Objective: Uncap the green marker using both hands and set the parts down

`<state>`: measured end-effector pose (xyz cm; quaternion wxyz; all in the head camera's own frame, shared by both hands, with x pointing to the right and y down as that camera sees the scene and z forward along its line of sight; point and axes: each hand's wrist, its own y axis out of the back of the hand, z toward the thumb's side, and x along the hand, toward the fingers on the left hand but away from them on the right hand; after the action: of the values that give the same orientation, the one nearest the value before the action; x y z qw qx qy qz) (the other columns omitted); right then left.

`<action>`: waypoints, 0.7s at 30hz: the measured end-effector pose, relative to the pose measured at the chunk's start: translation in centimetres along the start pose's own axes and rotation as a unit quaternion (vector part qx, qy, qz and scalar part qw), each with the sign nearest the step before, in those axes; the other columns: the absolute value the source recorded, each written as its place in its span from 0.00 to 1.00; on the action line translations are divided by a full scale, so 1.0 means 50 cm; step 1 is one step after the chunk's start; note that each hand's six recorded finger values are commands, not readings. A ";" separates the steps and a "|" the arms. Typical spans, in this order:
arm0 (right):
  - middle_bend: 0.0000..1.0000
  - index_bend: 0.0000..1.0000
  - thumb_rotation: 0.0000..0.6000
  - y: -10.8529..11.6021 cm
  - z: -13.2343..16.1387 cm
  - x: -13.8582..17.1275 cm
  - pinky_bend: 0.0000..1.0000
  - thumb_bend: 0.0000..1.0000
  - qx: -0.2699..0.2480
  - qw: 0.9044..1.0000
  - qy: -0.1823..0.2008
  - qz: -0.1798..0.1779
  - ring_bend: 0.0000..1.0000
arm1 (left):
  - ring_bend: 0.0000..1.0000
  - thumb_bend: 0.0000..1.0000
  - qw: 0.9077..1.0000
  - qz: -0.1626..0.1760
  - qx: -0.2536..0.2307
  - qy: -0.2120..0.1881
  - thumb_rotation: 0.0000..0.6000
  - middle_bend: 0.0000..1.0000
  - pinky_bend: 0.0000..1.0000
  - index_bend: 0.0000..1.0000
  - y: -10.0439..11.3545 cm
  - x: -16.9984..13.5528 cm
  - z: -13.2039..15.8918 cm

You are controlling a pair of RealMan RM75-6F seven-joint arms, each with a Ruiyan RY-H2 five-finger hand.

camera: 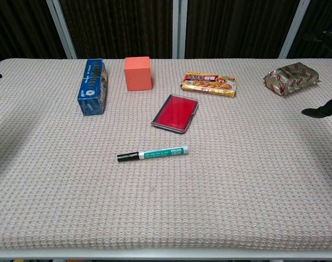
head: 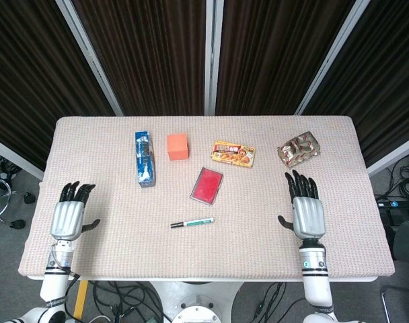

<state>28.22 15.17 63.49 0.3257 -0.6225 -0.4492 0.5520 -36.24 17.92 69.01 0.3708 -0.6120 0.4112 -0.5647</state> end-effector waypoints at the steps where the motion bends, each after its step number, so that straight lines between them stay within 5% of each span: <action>1: 0.00 0.00 1.00 0.000 0.002 -0.001 0.00 0.03 0.000 1.000 0.001 0.000 0.00 | 0.08 0.03 1.000 0.001 -0.001 0.000 1.00 0.19 0.09 0.16 0.000 0.001 0.001; 11: 0.07 0.00 1.00 0.016 0.048 -0.016 0.05 0.03 0.002 0.999 0.040 -0.004 0.00 | 0.08 0.03 1.000 -0.001 -0.008 -0.014 1.00 0.19 0.09 0.16 0.010 0.003 0.025; 14: 0.16 0.06 1.00 0.029 0.076 -0.029 0.28 0.03 0.007 0.998 0.059 -0.009 0.12 | 0.08 0.03 1.000 -0.008 -0.013 -0.015 1.00 0.19 0.09 0.17 0.010 0.007 0.028; 18: 0.26 0.31 1.00 0.032 0.129 -0.043 0.62 0.05 0.015 0.995 0.101 -0.002 0.44 | 0.08 0.03 0.999 -0.018 -0.023 -0.016 1.00 0.19 0.09 0.17 0.002 0.014 0.031; 21: 0.35 0.42 1.00 0.025 0.183 -0.052 0.74 0.07 0.024 0.989 0.148 0.013 0.61 | 0.08 0.03 0.999 -0.018 -0.030 -0.015 1.00 0.19 0.09 0.17 -0.002 0.020 0.033</action>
<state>19.55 11.49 61.73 0.3960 -0.6953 -0.3746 0.4684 -34.59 17.03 69.33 0.3482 -0.6390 0.4108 -0.5493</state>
